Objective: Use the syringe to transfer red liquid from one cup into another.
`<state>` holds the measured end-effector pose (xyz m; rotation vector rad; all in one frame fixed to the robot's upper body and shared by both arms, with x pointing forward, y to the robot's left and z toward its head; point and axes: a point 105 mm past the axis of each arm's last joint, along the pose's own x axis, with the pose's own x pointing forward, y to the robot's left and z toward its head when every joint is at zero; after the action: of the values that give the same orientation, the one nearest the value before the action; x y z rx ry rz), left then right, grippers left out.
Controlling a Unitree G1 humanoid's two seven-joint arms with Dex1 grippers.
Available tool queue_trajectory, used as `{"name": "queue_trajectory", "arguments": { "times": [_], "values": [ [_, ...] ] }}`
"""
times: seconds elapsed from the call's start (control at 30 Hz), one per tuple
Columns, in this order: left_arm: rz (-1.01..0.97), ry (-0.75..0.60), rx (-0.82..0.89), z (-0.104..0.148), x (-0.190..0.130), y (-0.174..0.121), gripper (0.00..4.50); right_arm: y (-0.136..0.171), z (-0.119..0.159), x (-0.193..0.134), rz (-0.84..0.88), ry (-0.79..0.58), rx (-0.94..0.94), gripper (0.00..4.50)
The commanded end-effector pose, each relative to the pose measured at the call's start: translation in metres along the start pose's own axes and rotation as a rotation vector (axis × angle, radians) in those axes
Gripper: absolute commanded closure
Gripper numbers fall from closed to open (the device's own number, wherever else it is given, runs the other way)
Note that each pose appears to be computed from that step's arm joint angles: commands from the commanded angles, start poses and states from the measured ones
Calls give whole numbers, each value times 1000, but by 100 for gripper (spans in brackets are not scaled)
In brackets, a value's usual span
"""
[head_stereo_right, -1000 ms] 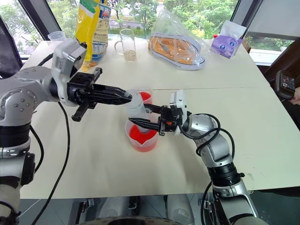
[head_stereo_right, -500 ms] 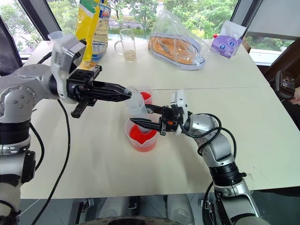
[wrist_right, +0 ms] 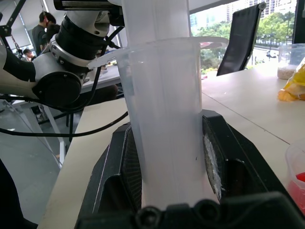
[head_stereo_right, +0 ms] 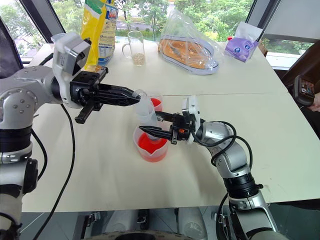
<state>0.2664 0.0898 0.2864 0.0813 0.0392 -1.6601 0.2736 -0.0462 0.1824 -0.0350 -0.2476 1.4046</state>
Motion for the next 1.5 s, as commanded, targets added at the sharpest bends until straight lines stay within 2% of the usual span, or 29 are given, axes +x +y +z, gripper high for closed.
{"name": "queue_trajectory", "arguments": {
  "times": [0.03,0.2,0.3,0.37,0.4,0.5,0.53,0.87,1.1,1.3,1.4,1.5],
  "values": [
    [66,-37,130,26,-9,1,445,12,-4,6,65,23,9,313],
    [68,-12,74,13,-8,0,445,8,10,10,57,-11,-20,313],
    [77,-14,31,9,-8,1,346,8,19,12,54,-31,-31,313],
    [90,-13,19,6,-10,2,255,9,23,12,53,-38,-35,313],
    [98,-10,16,5,-11,3,189,9,24,12,53,-39,-35,313],
    [120,-4,15,2,-15,3,39,10,27,12,51,-42,-35,313],
    [128,-3,17,2,-16,3,3,10,28,11,49,-43,-35,313],
    [330,-7,67,9,-66,5,3,-1,54,5,-16,-101,0,313],
    [416,-16,77,4,-77,9,3,-12,65,4,-30,-119,-5,313],
    [456,-44,106,8,-81,12,3,-54,103,6,-58,-168,-64,313],
    [463,-50,112,8,-81,13,3,-83,108,9,-100,-187,-64,313],
    [467,-53,115,7,-81,13,3,-109,101,16,-141,-193,-60,313]
  ]
}}
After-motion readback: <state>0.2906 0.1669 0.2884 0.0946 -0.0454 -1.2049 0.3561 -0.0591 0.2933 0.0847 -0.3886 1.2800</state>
